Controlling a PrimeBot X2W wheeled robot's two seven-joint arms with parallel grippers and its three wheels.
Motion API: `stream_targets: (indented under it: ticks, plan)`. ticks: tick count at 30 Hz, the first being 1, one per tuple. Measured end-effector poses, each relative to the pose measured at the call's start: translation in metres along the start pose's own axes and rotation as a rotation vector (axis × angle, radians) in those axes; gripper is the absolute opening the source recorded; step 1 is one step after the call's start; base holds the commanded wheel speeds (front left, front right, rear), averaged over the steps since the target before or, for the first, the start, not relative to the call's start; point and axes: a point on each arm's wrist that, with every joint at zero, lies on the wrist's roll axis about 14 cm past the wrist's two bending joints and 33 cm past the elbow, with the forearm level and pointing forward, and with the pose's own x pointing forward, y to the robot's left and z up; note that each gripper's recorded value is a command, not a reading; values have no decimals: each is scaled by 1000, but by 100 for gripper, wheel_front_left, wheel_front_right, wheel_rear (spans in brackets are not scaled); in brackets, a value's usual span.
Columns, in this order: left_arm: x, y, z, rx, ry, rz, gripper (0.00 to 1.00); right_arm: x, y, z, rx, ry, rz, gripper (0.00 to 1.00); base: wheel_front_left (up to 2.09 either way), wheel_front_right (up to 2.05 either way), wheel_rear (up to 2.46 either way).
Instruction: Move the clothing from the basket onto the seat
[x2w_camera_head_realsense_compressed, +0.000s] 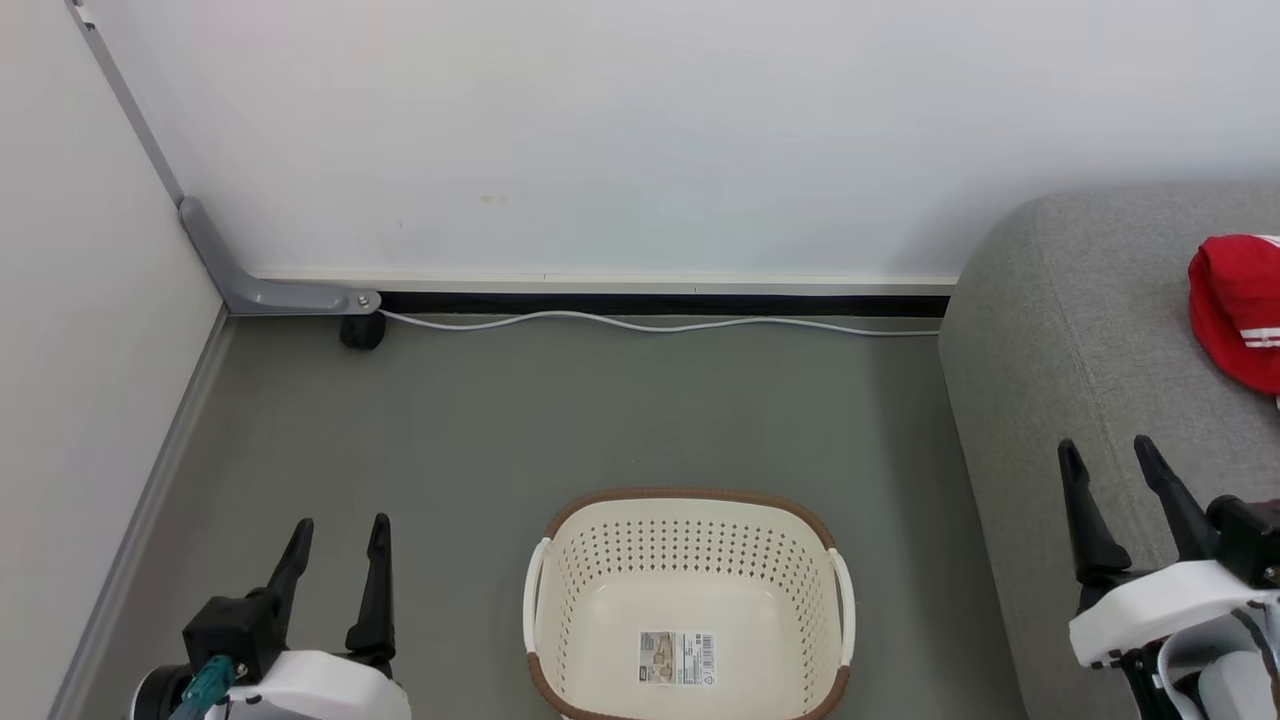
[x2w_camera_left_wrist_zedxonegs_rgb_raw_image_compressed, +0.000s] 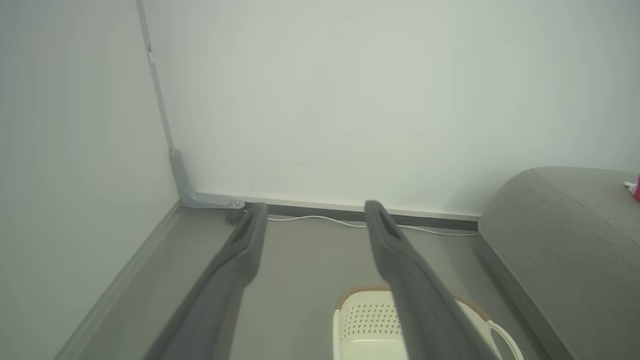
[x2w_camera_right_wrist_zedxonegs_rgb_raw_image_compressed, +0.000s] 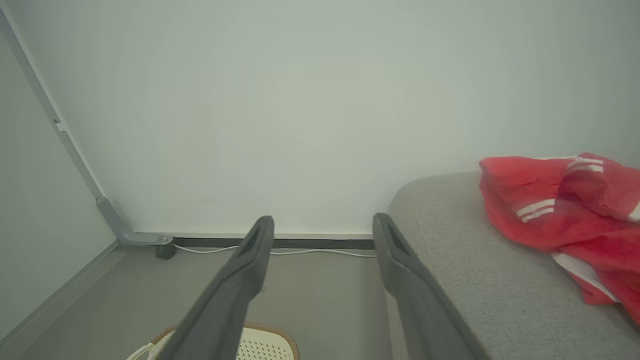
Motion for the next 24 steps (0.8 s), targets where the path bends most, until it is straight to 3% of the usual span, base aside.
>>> stream_targets:
  ticks: [24]
  plan:
    - [-9, -20, -14, 3, 37, -54, 100, -12, 2, -11, -19, 22, -11, 100, 0, 0, 0]
